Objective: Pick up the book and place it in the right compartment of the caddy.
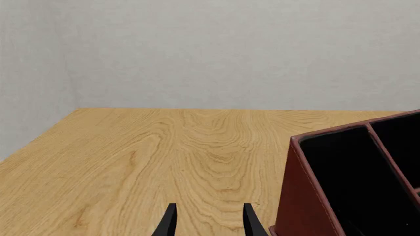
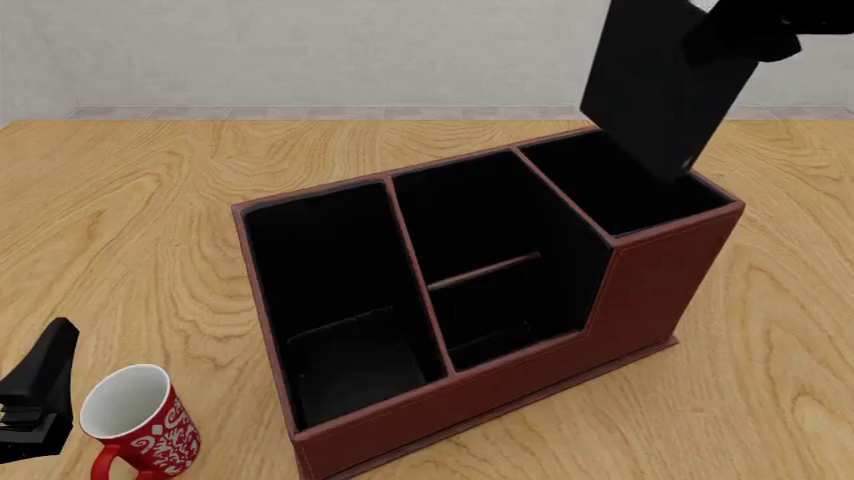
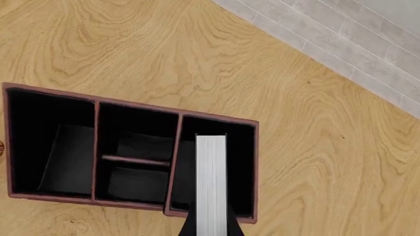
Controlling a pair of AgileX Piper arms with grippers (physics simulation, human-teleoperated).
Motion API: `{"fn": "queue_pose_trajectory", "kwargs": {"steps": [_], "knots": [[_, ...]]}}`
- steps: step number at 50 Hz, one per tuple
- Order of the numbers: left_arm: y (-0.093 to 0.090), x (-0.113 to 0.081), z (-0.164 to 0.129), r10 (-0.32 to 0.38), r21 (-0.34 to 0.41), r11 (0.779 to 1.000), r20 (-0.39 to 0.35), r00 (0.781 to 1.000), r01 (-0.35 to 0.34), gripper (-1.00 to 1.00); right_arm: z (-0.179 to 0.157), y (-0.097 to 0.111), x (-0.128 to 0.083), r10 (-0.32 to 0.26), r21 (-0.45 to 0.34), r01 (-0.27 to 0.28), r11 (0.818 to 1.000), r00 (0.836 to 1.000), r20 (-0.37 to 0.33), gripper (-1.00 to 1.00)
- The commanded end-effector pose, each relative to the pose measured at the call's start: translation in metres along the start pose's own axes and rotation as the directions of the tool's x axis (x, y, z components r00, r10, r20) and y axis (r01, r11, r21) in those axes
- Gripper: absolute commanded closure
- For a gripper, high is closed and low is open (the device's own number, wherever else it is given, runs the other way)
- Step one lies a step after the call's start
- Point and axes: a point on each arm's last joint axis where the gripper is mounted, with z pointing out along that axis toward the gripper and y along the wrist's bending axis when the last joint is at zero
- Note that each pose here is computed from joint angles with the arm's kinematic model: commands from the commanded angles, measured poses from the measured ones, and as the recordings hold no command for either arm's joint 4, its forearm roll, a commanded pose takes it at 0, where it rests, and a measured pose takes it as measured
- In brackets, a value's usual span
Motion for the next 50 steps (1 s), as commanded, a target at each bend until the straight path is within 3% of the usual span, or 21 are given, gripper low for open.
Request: {"fn": "queue_pose_trajectory", "kwargs": {"steps": [1,50], "knots": [[0.000,-0.001,0.000,0.000,0.000,1.000,0.002,1.000,0.000,-1.00,0.005,0.003,0.006,0.031,-0.004,-0.031,1.000,1.000,-0.007,1.00],[0.000,0.000,-0.001,-0.001,0.000,1.000,0.003,1.000,0.001,-1.00,0.028,0.006,0.027,0.088,0.000,-0.088,0.996,0.996,-0.024,1.00]]}}
